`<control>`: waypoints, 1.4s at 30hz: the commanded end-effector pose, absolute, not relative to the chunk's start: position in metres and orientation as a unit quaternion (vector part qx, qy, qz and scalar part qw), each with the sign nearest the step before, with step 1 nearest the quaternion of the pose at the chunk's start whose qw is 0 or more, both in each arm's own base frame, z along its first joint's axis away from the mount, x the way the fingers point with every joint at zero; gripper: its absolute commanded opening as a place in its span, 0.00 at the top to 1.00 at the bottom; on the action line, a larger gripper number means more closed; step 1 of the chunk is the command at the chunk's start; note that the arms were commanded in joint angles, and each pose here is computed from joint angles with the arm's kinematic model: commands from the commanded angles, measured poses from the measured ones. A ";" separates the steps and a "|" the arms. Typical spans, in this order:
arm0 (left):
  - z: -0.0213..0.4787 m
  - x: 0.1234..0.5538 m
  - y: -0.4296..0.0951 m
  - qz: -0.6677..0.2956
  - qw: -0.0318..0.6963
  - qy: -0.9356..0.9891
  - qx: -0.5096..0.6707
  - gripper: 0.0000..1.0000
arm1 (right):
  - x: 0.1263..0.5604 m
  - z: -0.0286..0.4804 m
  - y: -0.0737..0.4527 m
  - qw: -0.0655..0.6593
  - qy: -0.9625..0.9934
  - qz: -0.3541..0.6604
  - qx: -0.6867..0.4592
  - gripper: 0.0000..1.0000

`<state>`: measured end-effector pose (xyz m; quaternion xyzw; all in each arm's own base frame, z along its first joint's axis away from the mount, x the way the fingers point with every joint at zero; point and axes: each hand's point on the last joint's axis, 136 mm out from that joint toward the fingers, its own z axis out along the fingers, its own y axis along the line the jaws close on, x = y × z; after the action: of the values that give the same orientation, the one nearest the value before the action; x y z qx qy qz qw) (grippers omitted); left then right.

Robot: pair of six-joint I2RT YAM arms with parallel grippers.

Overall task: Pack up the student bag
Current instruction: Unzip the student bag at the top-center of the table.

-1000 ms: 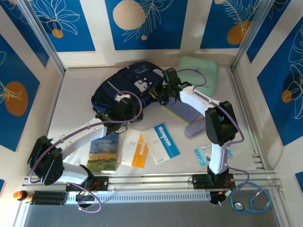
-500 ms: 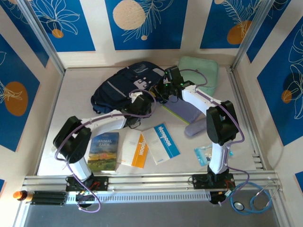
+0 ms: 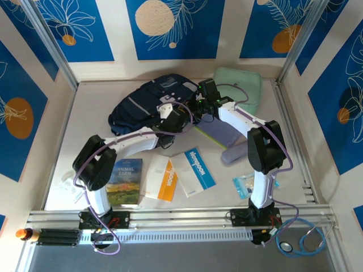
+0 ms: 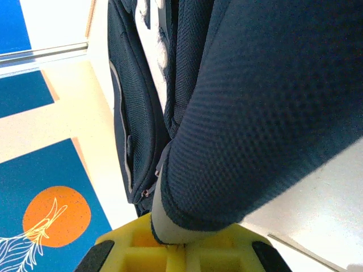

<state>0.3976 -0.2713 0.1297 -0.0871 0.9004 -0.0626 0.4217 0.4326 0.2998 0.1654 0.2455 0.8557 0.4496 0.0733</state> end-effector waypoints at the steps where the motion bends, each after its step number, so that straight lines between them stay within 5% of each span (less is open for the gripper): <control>1: 0.137 0.406 -0.266 -0.033 0.439 0.892 -0.103 0.63 | 0.423 0.205 0.313 0.055 0.840 0.496 0.211 1.00; 21: 0.141 0.426 -0.259 -0.027 0.437 0.893 -0.102 0.80 | 0.416 0.217 0.319 0.039 0.837 0.511 0.195 1.00; 30: 0.144 0.419 -0.252 -0.029 0.435 0.894 -0.101 1.00 | 0.419 0.213 0.317 0.044 0.844 0.497 0.198 1.00; 42: 0.158 0.369 -0.247 -0.130 0.345 0.929 -0.013 1.00 | 0.423 0.213 0.317 0.057 0.848 0.491 0.192 1.00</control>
<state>0.3846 -0.2491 0.1542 -0.0485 0.9164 -0.0989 0.3847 0.4272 0.3058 0.1824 0.2320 0.8559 0.4590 0.0541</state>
